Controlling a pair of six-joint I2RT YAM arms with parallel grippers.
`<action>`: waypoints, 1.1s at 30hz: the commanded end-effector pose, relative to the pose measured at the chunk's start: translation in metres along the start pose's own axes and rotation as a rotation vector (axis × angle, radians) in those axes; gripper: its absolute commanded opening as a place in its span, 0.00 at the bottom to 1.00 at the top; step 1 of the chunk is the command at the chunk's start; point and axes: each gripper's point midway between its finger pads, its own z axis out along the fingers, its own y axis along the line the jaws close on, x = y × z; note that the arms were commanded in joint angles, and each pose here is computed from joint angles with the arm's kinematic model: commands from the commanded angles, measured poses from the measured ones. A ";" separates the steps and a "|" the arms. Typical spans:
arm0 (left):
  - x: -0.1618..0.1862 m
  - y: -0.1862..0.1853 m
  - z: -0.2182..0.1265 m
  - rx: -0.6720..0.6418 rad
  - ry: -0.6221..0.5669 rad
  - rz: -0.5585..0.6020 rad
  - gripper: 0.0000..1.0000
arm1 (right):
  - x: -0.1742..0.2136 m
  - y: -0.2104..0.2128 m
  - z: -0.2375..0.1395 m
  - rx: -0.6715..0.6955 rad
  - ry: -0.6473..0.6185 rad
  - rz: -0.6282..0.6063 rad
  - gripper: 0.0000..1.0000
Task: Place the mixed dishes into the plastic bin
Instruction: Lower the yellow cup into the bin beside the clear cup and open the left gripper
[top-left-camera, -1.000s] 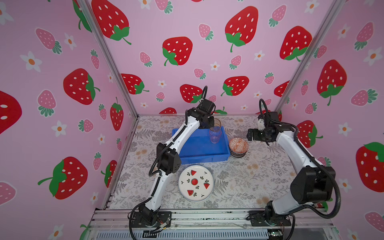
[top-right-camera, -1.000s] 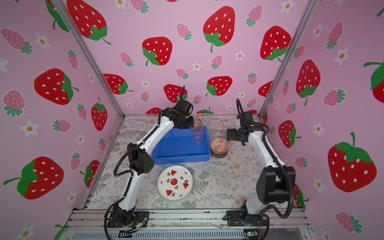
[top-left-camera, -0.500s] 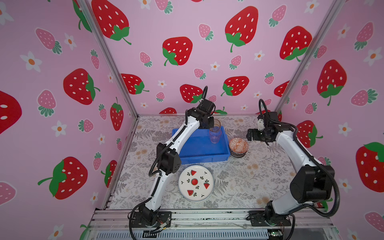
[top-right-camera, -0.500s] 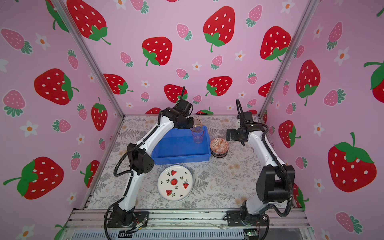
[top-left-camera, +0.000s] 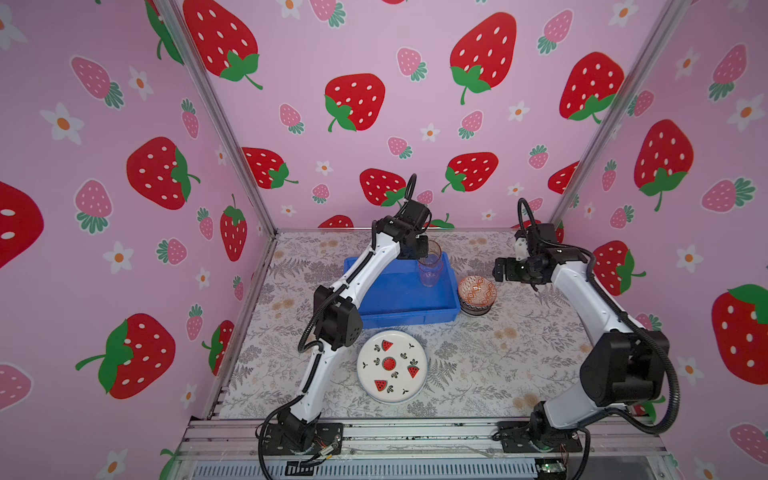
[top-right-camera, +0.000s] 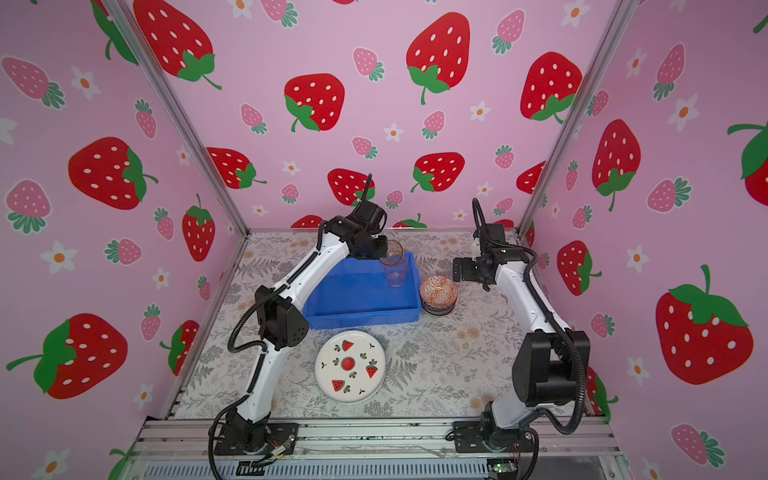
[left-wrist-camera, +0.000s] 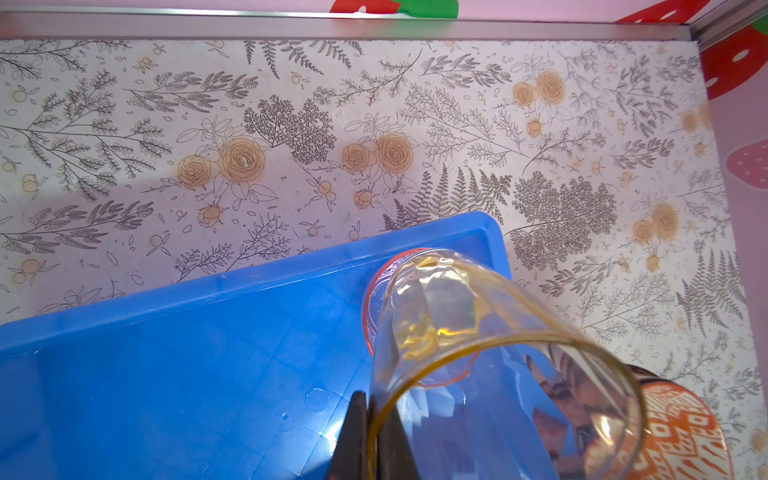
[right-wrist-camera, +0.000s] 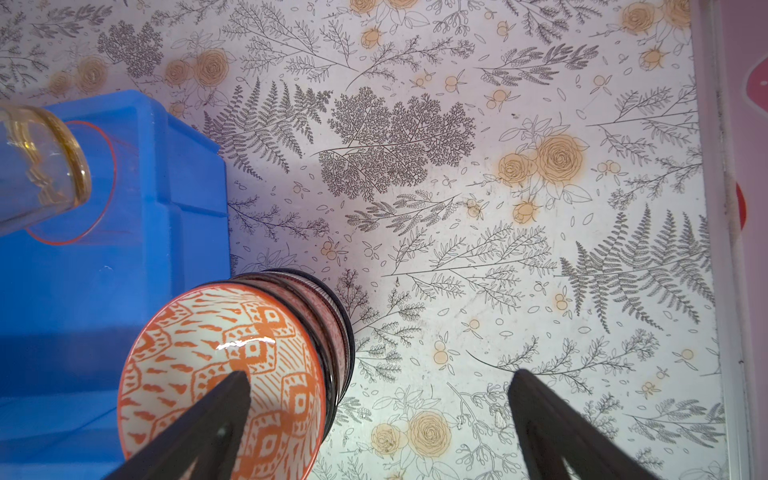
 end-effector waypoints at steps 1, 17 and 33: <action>0.004 0.002 0.002 -0.023 0.010 0.013 0.00 | 0.005 -0.002 0.004 -0.003 0.020 -0.004 1.00; 0.010 -0.001 0.012 -0.019 0.033 0.021 0.00 | 0.008 -0.003 0.006 -0.002 0.027 -0.006 1.00; 0.017 0.004 0.023 -0.044 0.054 0.022 0.00 | 0.009 -0.003 0.009 -0.004 0.032 -0.006 1.00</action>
